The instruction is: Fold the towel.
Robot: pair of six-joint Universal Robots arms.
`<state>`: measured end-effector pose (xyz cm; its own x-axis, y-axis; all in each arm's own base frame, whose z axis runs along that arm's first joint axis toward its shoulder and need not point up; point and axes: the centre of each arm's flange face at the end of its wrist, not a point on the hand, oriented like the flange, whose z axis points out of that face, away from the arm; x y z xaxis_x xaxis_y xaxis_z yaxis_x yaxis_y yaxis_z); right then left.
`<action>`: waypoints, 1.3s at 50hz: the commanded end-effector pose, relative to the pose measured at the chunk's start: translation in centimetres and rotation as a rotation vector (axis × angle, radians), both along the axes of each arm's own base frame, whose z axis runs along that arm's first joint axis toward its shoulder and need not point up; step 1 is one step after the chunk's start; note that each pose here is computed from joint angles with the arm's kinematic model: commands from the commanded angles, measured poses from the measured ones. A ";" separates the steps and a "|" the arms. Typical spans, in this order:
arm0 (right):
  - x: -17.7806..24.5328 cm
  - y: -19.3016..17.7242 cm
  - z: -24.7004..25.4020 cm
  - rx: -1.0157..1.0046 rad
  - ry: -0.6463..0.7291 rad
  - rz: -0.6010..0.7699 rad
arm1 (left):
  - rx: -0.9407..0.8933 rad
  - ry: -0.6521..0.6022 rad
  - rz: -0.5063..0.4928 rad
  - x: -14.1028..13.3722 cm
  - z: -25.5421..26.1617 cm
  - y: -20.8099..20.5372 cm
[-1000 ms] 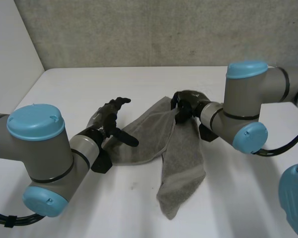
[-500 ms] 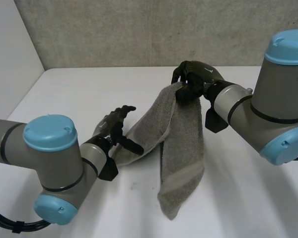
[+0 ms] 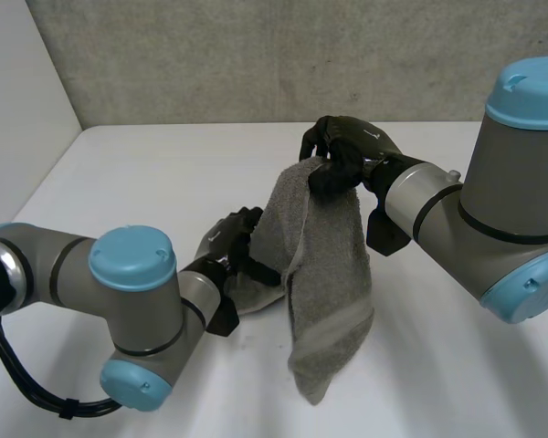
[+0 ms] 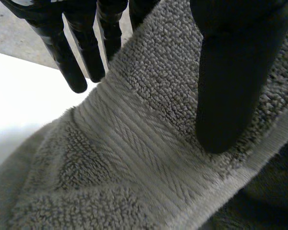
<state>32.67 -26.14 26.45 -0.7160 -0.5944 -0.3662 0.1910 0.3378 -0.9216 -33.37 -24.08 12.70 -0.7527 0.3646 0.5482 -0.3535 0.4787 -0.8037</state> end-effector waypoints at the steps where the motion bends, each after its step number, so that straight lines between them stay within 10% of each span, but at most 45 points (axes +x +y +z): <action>1: -0.1 0.0 0.1 -0.005 -0.003 -0.003 | -0.004 -0.008 -0.010 -0.4 -0.1 0.3; 9: -0.3 -0.6 1.0 -0.049 0.007 -0.004 | -0.084 -0.034 0.019 0.4 2.1 -1.0; 17: -0.7 0.9 2.2 -0.275 0.325 0.084 | -0.297 -0.131 0.153 5.6 10.2 -3.0; 31: -0.2 1.0 -3.7 -0.198 0.627 0.228 | -0.129 -0.513 -0.101 6.2 6.4 -0.1; 40: 2.3 -3.5 -3.0 -0.329 0.583 0.176 | -0.346 -0.485 -0.062 3.4 11.3 -5.8; 47: 2.0 -7.6 14.0 -0.908 0.258 -0.288 | -0.917 -0.209 0.141 2.0 28.1 -8.9; 53: 0.6 -5.8 19.2 -1.044 0.149 -0.392 | -1.078 -0.116 0.235 2.8 33.0 -8.5; 65: 3.7 -2.5 4.5 -0.691 0.562 0.076 | -0.678 -0.349 0.123 3.6 20.2 -9.7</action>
